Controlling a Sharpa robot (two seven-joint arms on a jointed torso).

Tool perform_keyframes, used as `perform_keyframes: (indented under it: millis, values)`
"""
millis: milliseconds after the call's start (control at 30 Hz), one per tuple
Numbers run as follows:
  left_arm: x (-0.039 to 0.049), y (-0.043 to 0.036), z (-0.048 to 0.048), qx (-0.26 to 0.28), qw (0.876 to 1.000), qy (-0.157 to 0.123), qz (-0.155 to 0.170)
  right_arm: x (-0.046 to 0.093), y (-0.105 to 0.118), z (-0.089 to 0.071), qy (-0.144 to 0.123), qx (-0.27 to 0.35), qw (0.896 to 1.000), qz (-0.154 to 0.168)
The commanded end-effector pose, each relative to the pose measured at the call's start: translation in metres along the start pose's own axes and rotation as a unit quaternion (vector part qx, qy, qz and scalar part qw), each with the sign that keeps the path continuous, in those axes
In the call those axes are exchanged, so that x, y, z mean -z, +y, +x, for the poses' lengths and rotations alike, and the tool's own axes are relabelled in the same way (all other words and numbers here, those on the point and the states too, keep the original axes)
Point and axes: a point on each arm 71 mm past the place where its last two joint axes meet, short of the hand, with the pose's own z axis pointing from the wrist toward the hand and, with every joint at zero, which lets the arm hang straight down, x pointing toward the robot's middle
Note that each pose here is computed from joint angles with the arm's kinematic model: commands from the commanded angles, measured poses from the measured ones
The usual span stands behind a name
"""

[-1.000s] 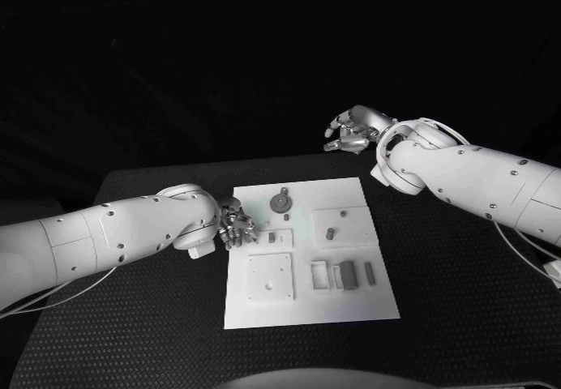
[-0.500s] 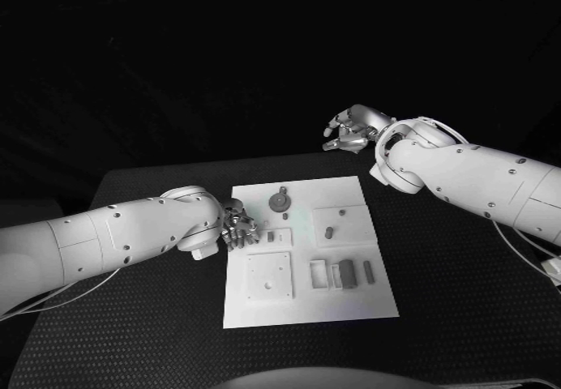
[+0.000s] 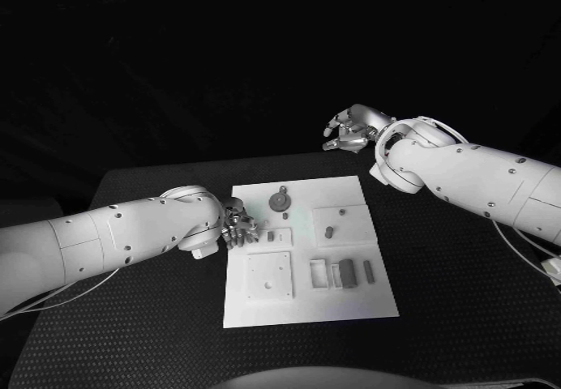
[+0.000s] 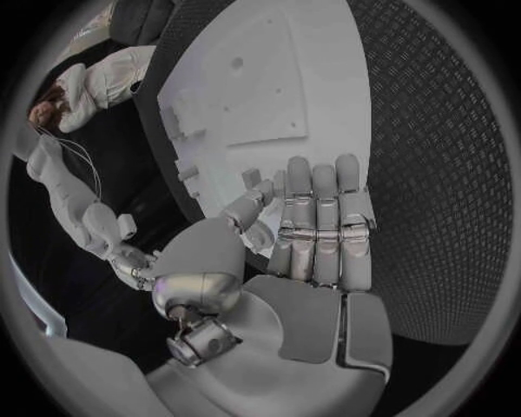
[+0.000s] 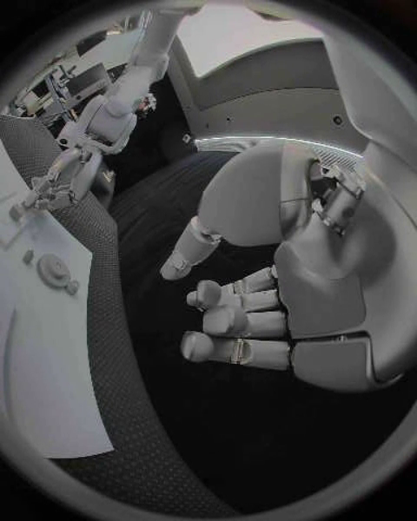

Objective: Assemble the parts on the task board

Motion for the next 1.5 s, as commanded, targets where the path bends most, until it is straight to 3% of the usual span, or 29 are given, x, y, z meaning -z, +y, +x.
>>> perform_keyframes:
  millis: [33,233,1267,1500]
  values:
    - [-0.0002,-0.0006,0.0,-0.008,1.0,0.0,-0.001,0.0,0.0005,0.0012,0.006,0.001,1.0,-0.003]
    - [-0.001,-0.0006,0.0022,-0.018,1.0,0.019,-0.002,0.0001,0.0003,0.0012,0.006,0.001,1.0,-0.003]
    - [-0.0047,-0.0003,0.0049,-0.009,1.0,0.001,-0.003,0.0007,-0.0009,0.0021,0.007,0.001,1.0,-0.003]
    - [-0.0044,-0.0003,0.002,-0.007,1.0,-0.02,0.004,0.001,-0.0013,0.0023,0.007,0.001,1.0,-0.003]
